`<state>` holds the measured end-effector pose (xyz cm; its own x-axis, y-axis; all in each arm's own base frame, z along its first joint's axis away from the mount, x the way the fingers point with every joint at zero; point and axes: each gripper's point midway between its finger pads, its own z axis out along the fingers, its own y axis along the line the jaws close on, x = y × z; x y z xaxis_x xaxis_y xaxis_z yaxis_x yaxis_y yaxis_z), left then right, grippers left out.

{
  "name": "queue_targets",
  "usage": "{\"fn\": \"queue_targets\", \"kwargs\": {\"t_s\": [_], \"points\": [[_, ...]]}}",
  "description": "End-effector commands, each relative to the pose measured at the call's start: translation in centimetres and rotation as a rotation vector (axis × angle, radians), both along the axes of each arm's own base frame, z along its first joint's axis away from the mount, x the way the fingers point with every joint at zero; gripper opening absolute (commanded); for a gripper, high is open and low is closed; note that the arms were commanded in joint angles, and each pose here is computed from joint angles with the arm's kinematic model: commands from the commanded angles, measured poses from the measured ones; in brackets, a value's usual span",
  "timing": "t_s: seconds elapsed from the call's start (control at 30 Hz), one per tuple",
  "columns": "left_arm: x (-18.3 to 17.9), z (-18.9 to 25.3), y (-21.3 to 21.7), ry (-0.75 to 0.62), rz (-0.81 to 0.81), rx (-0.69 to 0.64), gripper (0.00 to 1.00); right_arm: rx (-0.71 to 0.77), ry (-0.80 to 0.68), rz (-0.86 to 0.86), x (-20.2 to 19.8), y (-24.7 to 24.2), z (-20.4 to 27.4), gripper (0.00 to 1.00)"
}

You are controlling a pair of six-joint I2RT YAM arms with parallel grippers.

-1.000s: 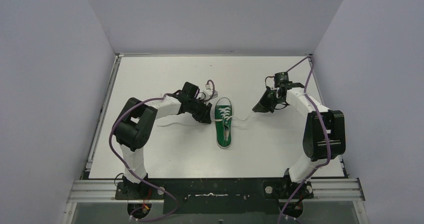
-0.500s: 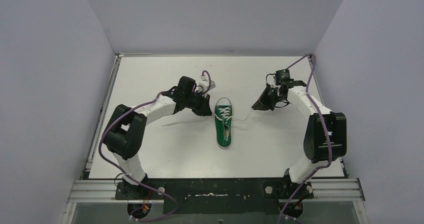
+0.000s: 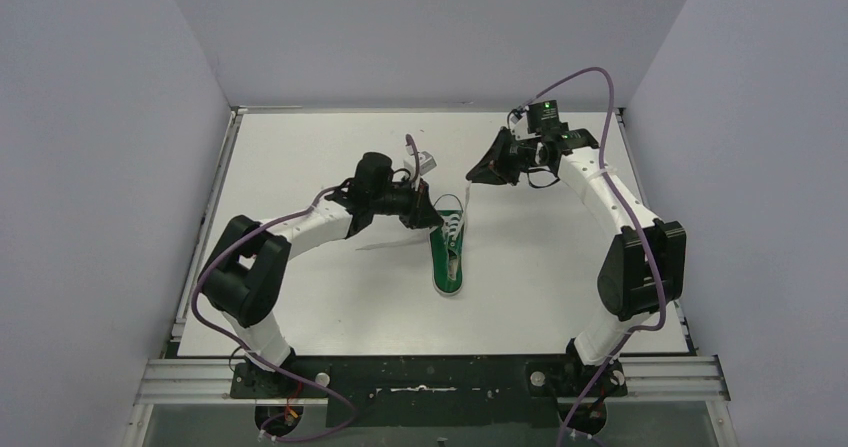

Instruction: Tie the shoes

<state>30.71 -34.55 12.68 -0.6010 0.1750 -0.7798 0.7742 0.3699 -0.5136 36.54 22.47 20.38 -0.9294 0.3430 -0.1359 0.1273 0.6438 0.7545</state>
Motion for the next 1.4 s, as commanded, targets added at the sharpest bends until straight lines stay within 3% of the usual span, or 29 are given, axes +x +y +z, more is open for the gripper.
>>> {"fn": "queue_targets", "kwargs": {"t_s": [0.0, 0.5, 0.73, 0.93, 1.37], "points": [[1.1, 3.1, -2.1, -0.128, -0.058, -0.142, 0.00, 0.094, -0.015, -0.024, 1.3, 1.3, 2.3, 0.00], [0.9, 1.0, -3.6, -0.082, -0.085, -0.153, 0.00, 0.123, 0.001, -0.036, 1.9, 1.8, 2.6, 0.00], [1.4, 0.3, -3.5, -0.080, -0.069, -0.131, 0.11, 0.128, 0.003, -0.035, 1.7, 1.8, 2.7, 0.00], [1.9, 0.1, -3.5, -0.092, -0.045, -0.122, 0.26, 0.131, 0.002, -0.032, 1.8, 1.9, 2.7, 0.00], [2.9, 0.7, -4.9, -0.106, -0.040, -0.140, 0.32, 0.134, 0.008, -0.037, 1.8, 1.9, 2.6, 0.00]]}}
